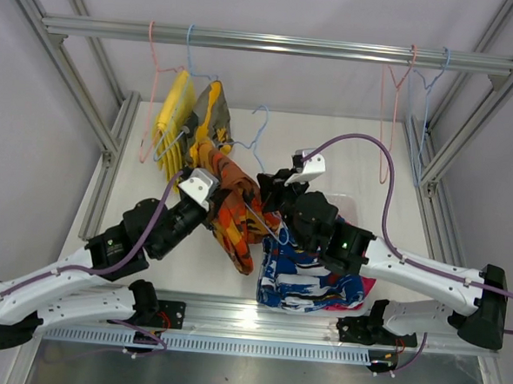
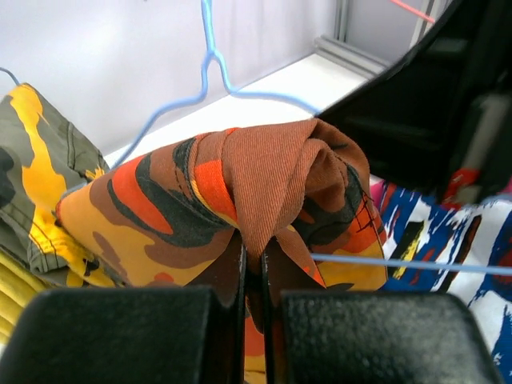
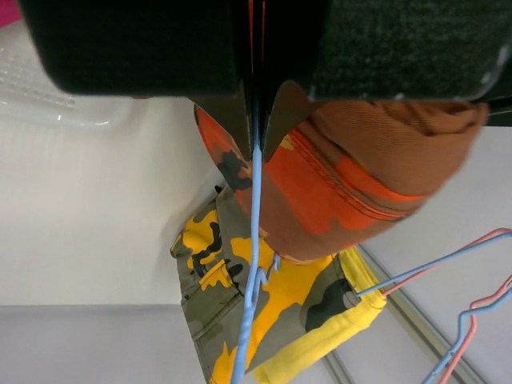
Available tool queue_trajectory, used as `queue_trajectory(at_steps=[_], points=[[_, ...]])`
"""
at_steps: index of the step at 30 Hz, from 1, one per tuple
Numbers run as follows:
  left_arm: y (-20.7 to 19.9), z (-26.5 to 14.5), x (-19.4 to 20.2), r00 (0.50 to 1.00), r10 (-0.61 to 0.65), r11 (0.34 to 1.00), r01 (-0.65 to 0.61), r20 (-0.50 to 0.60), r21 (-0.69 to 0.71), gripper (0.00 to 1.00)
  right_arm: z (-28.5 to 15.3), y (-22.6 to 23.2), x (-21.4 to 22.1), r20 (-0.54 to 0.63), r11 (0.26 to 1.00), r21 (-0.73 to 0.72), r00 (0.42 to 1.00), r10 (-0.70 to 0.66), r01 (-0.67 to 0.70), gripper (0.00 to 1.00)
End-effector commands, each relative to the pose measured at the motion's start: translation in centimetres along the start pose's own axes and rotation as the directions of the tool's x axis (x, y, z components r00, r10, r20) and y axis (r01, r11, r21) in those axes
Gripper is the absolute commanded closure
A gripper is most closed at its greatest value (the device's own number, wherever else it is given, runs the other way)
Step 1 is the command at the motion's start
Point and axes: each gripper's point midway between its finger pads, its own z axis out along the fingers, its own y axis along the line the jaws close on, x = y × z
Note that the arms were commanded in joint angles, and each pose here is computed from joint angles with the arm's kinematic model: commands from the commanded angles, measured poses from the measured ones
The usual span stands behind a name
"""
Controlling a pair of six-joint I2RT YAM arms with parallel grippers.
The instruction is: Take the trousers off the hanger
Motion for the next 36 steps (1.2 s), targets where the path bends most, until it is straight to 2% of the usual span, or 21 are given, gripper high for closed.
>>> queue_trajectory(at_steps=[1,8,9,16,30,36], points=[[0.5,-1.1,-9.1,0.963,-0.132,0.991,0.129,0.235,0.030,0.99,0.8,0.0,-0.1,0.032,0.996,-0.007,0.995,0.093,-0.093,1.00],[0.5,-1.5,-13.8,0.941,-0.147,0.989,0.143,0.305,0.034,1.00,1.4,-0.8,2.4,-0.008,0.994,0.009,0.994,0.109,-0.109,1.00],[1.1,-2.2,-15.5,0.928,-0.161,0.987,0.160,0.337,0.030,1.00,1.4,-0.9,2.6,-0.010,0.993,0.011,0.993,0.114,-0.113,1.00],[2.6,-5.5,-20.8,0.877,-0.189,0.981,0.187,0.443,0.048,0.99,0.6,-2.9,4.1,-0.026,0.990,0.041,0.990,0.135,-0.134,1.00],[4.4,-11.1,-23.3,0.831,-0.323,0.946,0.269,0.453,0.183,1.00,-1.0,-7.4,5.3,-0.043,0.985,0.130,0.992,0.117,-0.110,1.00],[2.8,-11.7,-22.2,0.860,-0.320,0.937,0.225,0.398,0.267,1.00,-2.2,-8.7,2.2,0.006,0.984,0.145,0.994,0.106,-0.106,1.00]])
